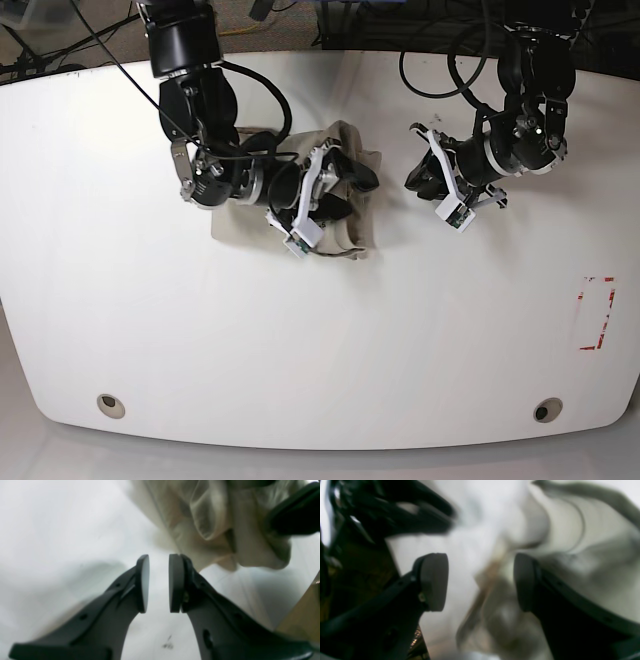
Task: Fold the T-shirt properly
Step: 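Fold the strip in half, bringing the right gripper's end onto the other half, then grasp the folded bundle sides with both grippers and squeeze them together, then rotate the bundle with both grippers so it lies lengthwise, then pull the bundle's corner with the right gripper to square it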
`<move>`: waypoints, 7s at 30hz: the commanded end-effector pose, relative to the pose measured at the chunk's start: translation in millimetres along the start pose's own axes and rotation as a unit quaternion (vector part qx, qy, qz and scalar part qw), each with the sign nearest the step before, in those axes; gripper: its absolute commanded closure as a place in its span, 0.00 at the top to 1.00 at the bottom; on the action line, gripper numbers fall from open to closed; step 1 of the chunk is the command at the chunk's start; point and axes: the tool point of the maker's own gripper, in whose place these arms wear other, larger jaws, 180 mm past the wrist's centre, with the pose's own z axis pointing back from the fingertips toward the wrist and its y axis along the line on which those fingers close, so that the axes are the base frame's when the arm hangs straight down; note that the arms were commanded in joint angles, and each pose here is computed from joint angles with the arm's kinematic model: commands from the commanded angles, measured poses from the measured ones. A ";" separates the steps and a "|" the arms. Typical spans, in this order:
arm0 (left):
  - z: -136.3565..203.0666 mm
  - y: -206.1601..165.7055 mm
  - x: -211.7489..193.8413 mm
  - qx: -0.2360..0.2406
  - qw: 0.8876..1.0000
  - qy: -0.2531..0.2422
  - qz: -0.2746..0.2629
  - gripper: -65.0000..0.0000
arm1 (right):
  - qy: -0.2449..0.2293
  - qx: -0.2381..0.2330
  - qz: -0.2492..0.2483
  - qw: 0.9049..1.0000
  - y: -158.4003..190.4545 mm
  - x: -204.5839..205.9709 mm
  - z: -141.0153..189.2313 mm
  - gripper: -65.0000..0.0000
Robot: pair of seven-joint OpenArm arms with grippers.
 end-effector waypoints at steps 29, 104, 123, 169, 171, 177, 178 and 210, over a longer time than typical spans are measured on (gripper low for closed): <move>-20.3 -57.7 62.6 -0.075 0.993 -0.058 -0.077 0.19 | -0.041 -0.150 -0.027 0.988 -108.9 13.3 99.5 0.29; -88.4 -10.0 -20.0 -0.046 0.974 0.139 -0.172 0.19 | 0.060 -0.271 0.037 0.960 -155.9 -58.5 110.7 0.28; -40.2 84.7 70.6 0.073 0.959 0.097 -0.258 0.19 | 0.085 -0.143 0.109 0.980 -42.3 -47.4 17.3 0.28; -2.1 26.3 -55.8 0.056 0.982 0.129 -0.127 0.19 | 0.036 -0.108 0.106 0.988 -27.2 41.2 -30.9 0.28; -2.2 26.7 -58.6 0.056 0.982 0.133 -0.125 0.19 | 0.044 -0.102 0.105 0.988 -24.5 36.0 -35.5 0.28; -0.8 18.9 -71.5 0.047 0.982 0.143 -0.117 0.19 | 0.065 -0.086 0.080 0.991 -29.8 18.3 -48.9 0.28; -0.7 18.3 -72.0 0.046 0.982 0.143 -0.117 0.19 | 0.063 -0.085 0.078 0.991 -31.6 19.9 -51.0 0.28; 27.5 38.1 -6.5 0.111 0.980 0.064 -0.153 0.19 | -0.037 -0.181 0.100 0.978 -108.9 117.6 17.2 0.28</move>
